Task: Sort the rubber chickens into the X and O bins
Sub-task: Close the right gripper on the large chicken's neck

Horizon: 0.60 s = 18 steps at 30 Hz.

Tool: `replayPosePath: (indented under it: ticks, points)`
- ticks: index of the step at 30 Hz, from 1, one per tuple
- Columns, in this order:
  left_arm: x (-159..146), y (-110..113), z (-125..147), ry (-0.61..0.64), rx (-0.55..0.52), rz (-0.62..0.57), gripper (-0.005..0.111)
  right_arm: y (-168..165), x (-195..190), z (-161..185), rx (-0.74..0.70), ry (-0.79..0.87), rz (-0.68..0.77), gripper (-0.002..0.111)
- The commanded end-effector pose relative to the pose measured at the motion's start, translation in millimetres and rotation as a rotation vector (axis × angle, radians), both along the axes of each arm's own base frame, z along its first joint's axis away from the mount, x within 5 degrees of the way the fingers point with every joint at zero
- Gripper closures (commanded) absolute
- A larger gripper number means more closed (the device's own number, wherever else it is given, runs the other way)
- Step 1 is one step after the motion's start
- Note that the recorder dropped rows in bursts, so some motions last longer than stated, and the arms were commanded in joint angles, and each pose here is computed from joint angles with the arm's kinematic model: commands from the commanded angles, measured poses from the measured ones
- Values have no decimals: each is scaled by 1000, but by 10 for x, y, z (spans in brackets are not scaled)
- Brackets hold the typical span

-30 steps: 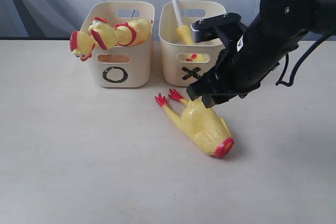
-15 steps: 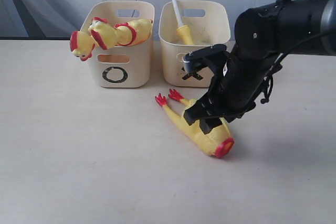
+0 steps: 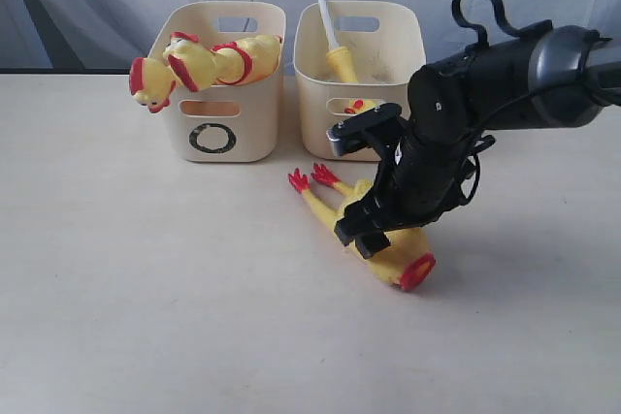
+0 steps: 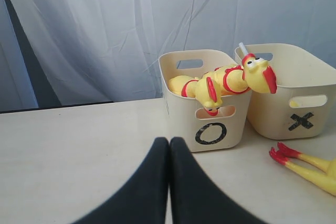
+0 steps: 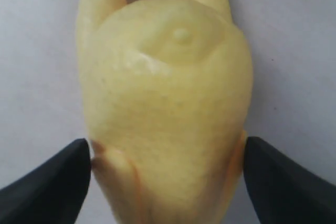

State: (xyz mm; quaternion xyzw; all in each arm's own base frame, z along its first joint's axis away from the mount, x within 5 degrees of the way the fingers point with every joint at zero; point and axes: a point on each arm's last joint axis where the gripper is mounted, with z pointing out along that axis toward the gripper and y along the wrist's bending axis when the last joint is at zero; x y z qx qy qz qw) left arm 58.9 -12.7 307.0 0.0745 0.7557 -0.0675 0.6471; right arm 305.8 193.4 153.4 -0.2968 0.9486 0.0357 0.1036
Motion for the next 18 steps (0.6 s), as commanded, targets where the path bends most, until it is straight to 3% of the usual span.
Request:
replayPosePath:
  ticks: [1,9,10,11,18]
  points:
    - [-2,0,-10,-3,-7,1,107,22,36,-140,-9,12,8,38]
    - [-2,0,-10,-3,-7,1,107,21,33,-293,-34,53,8,87]
    - [-2,0,-10,-3,-7,1,107,21,33,-299,-35,55,8,104]
    - [-2,0,-10,-3,-7,1,107,21,33,-299,-35,55,8,109]
    - [-2,0,-10,-3,-7,1,107,-2,-4,-116,-31,48,10,109]
